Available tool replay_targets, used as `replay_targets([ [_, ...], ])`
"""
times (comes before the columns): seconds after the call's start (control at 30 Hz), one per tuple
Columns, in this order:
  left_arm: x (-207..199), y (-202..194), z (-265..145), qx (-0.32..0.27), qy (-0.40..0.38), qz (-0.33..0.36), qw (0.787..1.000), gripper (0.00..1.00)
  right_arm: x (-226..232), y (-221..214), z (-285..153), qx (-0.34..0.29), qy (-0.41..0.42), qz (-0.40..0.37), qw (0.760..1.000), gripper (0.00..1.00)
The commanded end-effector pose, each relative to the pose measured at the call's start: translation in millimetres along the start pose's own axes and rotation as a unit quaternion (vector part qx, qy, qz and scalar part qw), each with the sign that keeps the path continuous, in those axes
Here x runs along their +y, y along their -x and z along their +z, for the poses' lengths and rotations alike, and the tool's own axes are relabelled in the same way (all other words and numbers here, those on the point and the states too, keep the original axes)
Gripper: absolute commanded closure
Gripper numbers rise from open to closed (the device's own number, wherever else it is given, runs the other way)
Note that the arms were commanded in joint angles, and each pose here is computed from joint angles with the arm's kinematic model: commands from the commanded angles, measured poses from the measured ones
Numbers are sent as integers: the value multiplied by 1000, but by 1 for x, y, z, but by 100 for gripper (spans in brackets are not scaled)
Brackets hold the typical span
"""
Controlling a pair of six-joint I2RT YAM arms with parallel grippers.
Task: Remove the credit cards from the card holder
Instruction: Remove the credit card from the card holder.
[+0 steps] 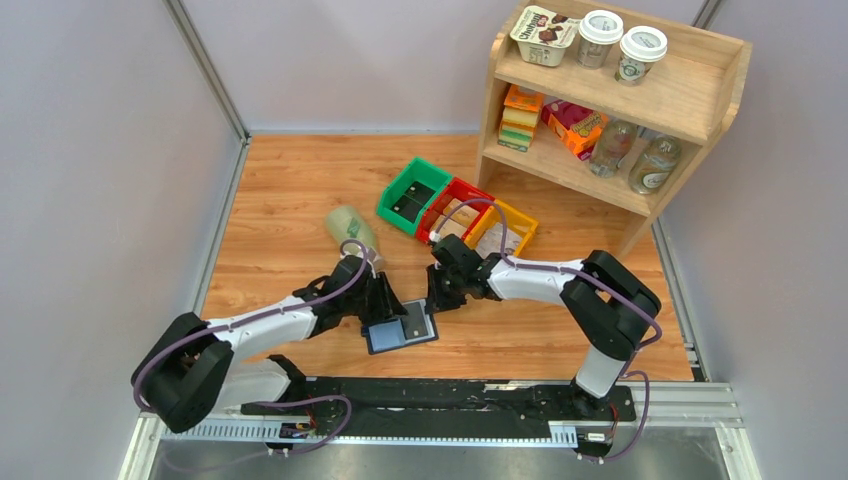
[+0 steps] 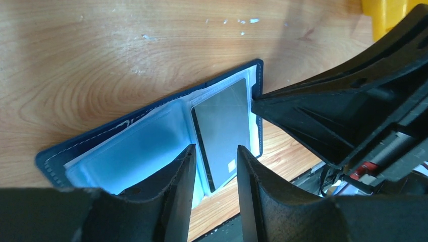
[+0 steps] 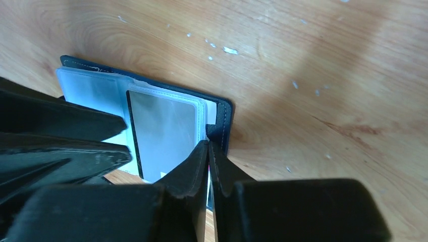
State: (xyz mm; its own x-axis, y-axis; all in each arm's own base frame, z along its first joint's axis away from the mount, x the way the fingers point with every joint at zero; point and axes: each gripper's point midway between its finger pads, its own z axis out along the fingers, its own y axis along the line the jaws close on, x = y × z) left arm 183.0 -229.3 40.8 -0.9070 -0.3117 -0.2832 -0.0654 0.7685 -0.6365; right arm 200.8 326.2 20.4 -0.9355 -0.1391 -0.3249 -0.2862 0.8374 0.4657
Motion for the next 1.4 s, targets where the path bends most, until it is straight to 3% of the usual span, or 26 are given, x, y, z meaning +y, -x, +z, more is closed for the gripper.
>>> replay_targets([
  [0.0,-5,-5,9,12,-18,-13,1000,57,-19,-24,15,39,-20,5,999,91],
  [0.33,-7,-5,9,15,-20,-20,999,55,-20,-27,20,47,-24,10,999,99],
  [0.63,-40,18,-14,-54,-101,-36,993,77,-22,-31,22,50,-24,20,998,99],
  [0.93,-46,12,-11,-42,-130,-51,989,83,-21,-34,24,54,-21,24,998,99],
  [1.03,-43,5,-4,-21,-123,-54,991,77,-19,-35,25,53,-19,23,998,100],
  [1.2,-41,-3,5,5,-118,-53,992,55,-18,-37,27,54,-20,22,998,100],
  [1.3,-41,-2,5,1,-120,-52,991,50,-20,-38,27,51,-26,23,998,100],
  [1.37,-41,0,2,-8,-120,-52,991,55,-26,-40,27,52,-36,26,998,100],
])
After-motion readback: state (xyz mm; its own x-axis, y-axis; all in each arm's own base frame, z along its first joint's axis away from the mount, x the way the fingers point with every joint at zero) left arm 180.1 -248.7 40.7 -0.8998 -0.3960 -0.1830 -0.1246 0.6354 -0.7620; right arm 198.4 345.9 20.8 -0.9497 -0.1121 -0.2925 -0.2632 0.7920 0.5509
